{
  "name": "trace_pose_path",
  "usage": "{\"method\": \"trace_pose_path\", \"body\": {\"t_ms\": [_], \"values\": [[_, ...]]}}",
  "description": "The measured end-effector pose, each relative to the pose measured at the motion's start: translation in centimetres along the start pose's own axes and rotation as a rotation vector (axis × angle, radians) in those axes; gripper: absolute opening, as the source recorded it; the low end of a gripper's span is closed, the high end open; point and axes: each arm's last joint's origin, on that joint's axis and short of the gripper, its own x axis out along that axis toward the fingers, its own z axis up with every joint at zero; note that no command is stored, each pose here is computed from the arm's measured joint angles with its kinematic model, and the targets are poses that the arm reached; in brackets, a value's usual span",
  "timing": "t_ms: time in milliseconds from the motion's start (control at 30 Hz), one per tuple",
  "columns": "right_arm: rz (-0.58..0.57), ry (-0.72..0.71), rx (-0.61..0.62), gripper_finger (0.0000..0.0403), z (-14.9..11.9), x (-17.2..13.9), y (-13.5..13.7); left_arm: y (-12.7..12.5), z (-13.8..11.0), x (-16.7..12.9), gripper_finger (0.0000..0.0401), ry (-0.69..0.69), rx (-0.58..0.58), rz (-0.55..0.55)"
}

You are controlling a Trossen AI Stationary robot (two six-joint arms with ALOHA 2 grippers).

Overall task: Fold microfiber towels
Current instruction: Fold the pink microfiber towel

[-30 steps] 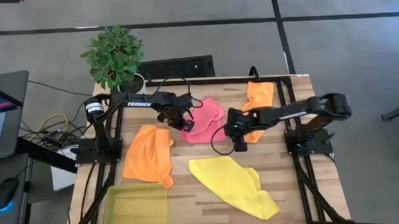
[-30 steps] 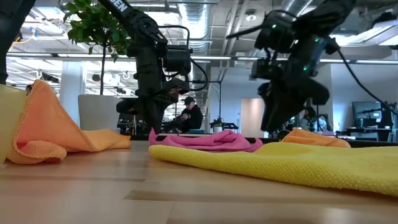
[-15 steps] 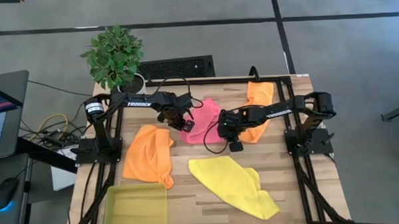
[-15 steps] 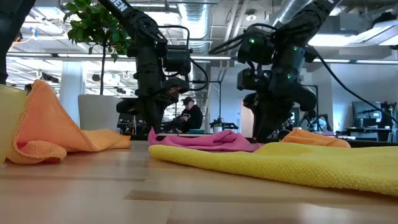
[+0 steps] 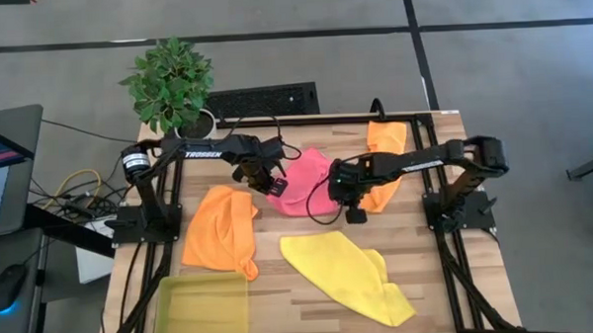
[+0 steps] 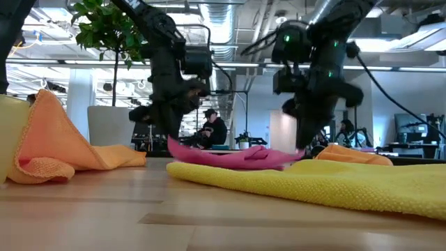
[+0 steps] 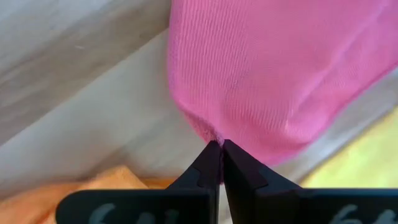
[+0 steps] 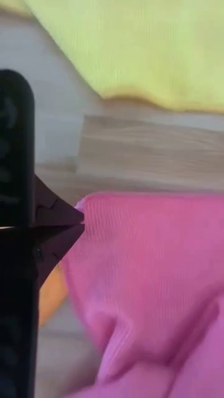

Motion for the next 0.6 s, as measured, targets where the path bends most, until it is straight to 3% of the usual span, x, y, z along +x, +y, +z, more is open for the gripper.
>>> {"method": "trace_pose_path", "body": {"t_ms": [267, 600], "values": [[-0.107, -0.140, 0.033, 0.0002, 1.2, -5.7, 0.1, -0.6, -1.9, -6.7, 0.0000, -0.206, 0.037, -0.043], [-0.361, -0.234, 0.095, 0.0001, 1.8, -13.3, -1.4, 0.2, -5.3, -14.0, 0.0000, -0.538, -0.054, -0.052]]}}
